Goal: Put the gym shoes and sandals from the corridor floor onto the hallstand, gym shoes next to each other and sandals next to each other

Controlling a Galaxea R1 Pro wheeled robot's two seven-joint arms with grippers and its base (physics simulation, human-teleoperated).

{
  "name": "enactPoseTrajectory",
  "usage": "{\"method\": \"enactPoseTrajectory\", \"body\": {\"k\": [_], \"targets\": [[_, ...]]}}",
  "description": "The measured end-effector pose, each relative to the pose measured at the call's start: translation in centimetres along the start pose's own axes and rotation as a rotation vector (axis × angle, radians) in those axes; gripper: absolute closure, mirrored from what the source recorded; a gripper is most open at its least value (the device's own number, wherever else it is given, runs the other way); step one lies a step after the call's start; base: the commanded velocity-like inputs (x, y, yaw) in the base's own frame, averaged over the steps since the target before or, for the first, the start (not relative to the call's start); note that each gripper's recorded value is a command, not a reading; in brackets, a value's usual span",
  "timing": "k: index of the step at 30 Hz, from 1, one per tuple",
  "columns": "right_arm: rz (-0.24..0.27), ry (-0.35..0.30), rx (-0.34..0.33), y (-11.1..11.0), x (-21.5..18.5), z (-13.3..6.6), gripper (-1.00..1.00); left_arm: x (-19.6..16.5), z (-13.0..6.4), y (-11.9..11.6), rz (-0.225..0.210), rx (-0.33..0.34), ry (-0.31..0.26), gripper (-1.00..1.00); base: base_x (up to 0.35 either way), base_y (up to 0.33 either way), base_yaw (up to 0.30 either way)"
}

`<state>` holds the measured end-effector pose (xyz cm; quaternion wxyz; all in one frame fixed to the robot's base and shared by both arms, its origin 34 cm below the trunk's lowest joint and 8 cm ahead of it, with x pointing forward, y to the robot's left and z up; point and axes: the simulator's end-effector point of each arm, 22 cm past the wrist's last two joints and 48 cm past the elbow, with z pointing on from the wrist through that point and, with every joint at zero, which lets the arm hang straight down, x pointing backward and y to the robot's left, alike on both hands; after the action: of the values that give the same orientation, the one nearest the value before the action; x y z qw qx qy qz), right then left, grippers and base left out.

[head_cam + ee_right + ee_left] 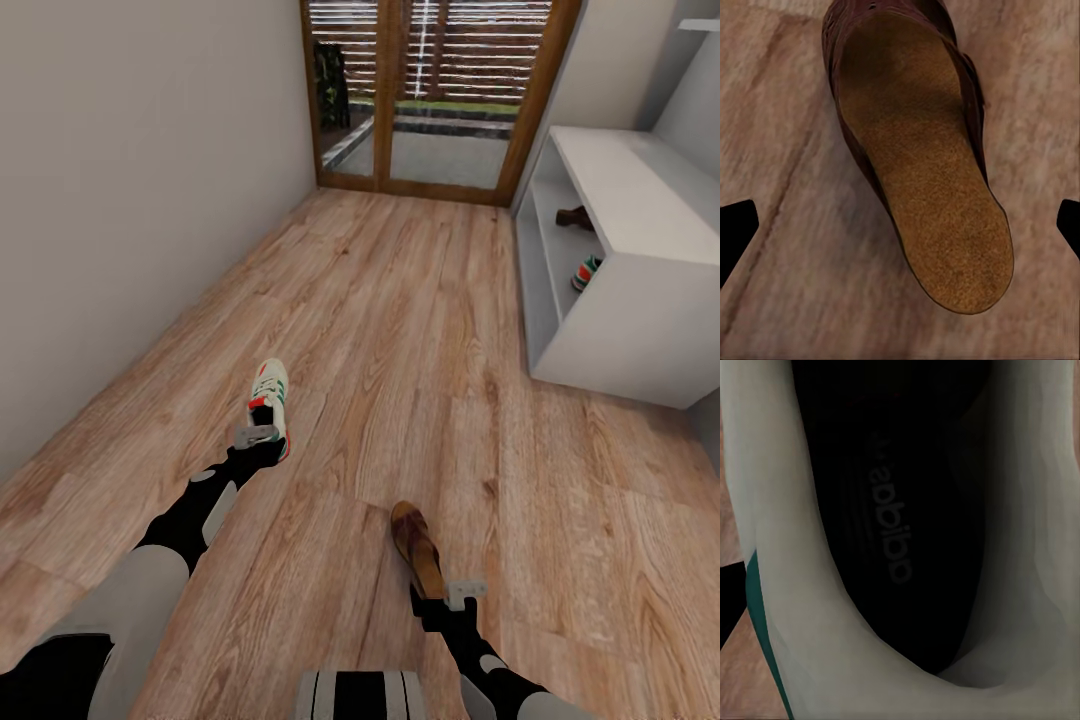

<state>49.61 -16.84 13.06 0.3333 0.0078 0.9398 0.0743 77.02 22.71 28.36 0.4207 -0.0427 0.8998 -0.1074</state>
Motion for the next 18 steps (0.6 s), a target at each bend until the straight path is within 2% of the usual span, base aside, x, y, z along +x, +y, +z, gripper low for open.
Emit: {"method": "enactPoseTrajectory", "body": {"k": [14, 18], "targets": [[0.004, 0.007, 0.004, -0.10, 0.38, 0.05, -1.00, 0.46, 0.18, 0.11, -0.001, -0.001, 0.007, 1.00, 0.000, 0.000, 0.000], [0.005, 0.008, 0.004, -0.11, 0.45, 0.06, -1.00, 0.54, 0.21, 0.13, -0.001, -0.001, 0.008, 1.00, 0.000, 0.000, -0.086]]}}
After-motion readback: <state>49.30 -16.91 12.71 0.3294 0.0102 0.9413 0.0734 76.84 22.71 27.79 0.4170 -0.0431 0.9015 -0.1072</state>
